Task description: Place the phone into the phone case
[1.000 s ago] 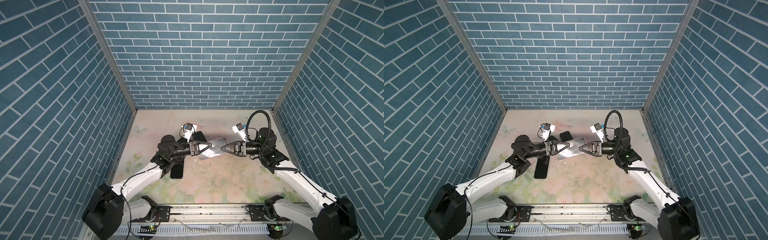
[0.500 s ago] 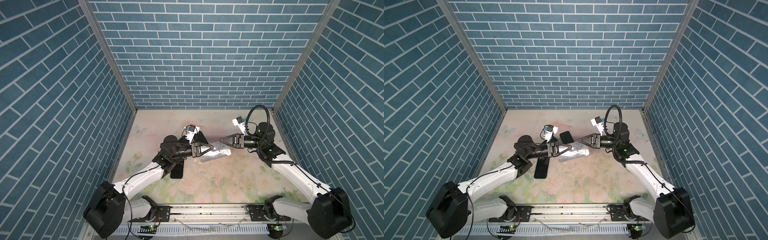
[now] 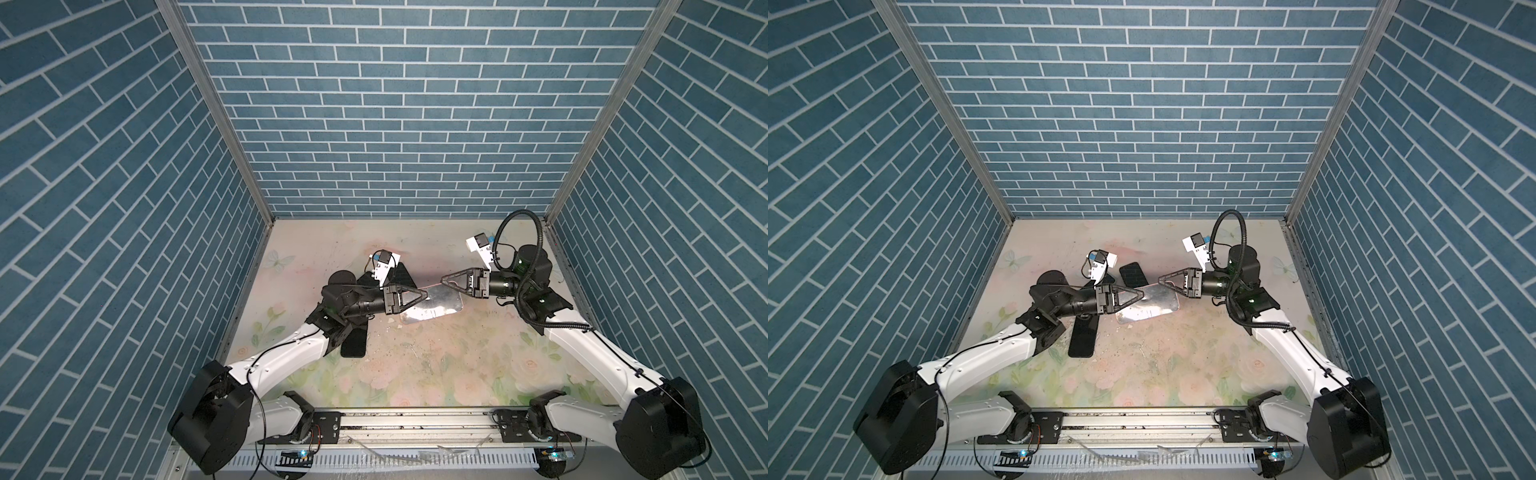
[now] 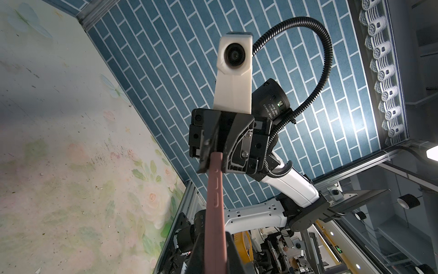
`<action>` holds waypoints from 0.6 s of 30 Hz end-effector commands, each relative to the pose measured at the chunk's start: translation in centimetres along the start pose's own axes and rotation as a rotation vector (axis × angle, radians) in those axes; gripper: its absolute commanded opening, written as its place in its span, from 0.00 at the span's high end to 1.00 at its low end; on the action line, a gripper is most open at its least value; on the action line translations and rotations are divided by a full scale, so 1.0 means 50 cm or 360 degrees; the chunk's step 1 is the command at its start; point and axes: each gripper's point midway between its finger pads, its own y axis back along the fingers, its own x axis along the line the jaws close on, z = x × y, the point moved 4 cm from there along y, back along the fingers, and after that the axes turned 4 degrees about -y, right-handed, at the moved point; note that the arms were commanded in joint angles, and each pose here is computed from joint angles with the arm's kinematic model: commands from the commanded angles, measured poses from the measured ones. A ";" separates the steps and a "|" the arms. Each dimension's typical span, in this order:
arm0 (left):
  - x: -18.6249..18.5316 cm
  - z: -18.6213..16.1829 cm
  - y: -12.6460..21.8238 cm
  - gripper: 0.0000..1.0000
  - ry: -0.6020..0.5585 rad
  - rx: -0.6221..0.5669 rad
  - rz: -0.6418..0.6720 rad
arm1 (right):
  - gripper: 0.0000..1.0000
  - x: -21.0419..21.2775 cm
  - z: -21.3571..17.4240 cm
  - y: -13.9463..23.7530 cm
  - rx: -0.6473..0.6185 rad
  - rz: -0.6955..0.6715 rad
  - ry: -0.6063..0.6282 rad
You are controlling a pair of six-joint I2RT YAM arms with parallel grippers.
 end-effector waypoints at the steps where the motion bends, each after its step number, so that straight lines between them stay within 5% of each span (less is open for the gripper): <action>1: -0.015 0.013 -0.006 1.00 -0.0062 -0.0021 -0.0015 | 0.71 0.015 0.009 0.011 -0.0039 -0.0097 0.0125; 9: -0.015 0.009 -0.002 1.00 -0.0091 0.0005 0.0026 | 0.47 0.041 -0.007 0.073 -0.0141 -0.0284 0.0150; 18: -0.033 0.017 -0.004 1.00 -0.0113 0.0016 0.0000 | 0.44 -0.028 -0.072 0.072 0.0015 -0.0341 -0.0086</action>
